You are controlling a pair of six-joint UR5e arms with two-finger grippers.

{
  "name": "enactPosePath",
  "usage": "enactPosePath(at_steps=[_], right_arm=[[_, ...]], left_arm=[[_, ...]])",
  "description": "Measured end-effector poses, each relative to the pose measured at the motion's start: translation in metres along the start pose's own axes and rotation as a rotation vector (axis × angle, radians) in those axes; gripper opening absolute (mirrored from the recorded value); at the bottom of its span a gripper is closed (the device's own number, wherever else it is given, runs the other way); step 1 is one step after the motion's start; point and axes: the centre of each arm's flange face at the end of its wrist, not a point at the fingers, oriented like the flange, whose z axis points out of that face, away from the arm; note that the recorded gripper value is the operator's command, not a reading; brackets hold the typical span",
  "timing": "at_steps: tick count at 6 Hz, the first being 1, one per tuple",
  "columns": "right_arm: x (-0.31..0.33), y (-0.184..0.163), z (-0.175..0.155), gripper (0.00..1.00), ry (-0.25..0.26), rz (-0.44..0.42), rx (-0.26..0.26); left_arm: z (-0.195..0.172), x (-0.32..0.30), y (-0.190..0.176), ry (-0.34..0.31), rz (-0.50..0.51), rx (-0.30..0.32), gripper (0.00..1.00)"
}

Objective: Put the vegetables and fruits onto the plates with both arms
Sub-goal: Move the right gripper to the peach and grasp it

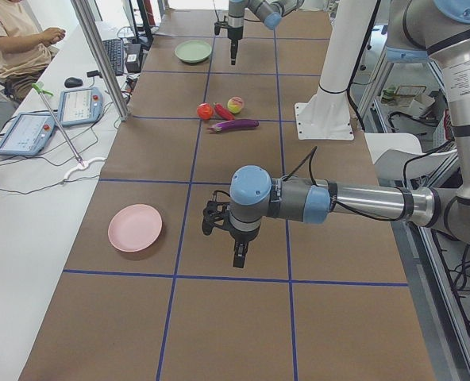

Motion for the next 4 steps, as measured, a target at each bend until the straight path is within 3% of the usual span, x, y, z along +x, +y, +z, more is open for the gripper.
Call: enactPosePath(at_steps=[2, 4], right_arm=[[-0.089, 0.020, 0.047, 1.00, -0.005, 0.033, 0.033], [-0.113, 0.024, 0.082, 1.00, -0.033, 0.041, 0.063]], left_arm=[[0.002, -0.001, 0.000, 0.001, -0.004, -0.005, 1.00], [0.003, -0.002, 0.001, 0.002, -0.008, -0.011, 1.00]])
